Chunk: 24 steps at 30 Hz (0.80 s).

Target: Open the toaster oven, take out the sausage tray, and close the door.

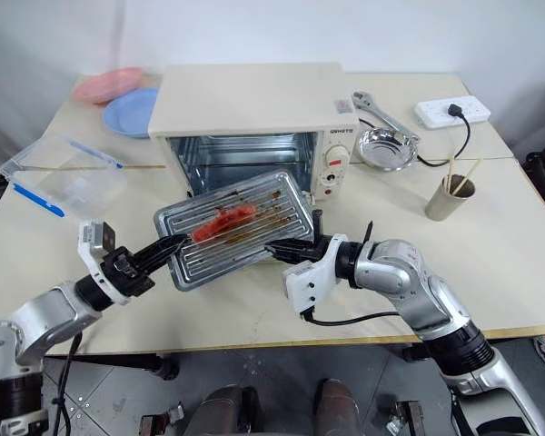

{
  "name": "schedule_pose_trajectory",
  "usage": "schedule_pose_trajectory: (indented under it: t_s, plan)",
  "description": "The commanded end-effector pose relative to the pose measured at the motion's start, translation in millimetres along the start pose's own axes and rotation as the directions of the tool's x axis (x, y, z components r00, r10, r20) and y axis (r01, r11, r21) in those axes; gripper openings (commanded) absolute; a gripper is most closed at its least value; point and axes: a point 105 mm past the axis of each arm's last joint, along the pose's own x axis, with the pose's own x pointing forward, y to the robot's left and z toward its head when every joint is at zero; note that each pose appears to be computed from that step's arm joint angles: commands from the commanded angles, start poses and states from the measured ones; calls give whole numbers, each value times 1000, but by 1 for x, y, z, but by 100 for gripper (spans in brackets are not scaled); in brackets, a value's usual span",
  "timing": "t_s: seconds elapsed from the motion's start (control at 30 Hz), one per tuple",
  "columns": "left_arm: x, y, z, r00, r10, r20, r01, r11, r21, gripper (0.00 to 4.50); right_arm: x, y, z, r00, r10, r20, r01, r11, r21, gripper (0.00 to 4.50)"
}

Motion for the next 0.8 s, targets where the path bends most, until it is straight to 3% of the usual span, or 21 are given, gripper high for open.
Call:
schedule_pose_trajectory:
  t_s: [0.03, 0.17, 0.47, 0.6, 0.8]
  plan:
    - [3, -3, -8, 1000, -2, 4, 2, 1000, -5, 3, -5, -16, 26, 986, -83, 147, 78, 996, 39, 0]
    - [2, -1, -12, 1000, 12, 1, -12, 1000, -8, 0, -8, -12, 27, 985, -53, 166, 40, 996, 84, 118]
    - [0, -1, -9, 1000, 9, 28, -9, 1000, -10, 0, -17, -14, 26, 978, -32, 205, -4, 985, 171, 435]
    - [-2, -2, -6, 997, 2, 76, -1, 1000, -22, 0, -28, -14, 33, 948, -16, 317, -121, 905, 407, 445]
    - [-15, 3, -16, 993, 34, 116, -29, 999, -45, 0, -52, -11, 24, 928, 60, 368, -267, 797, 542, 445]
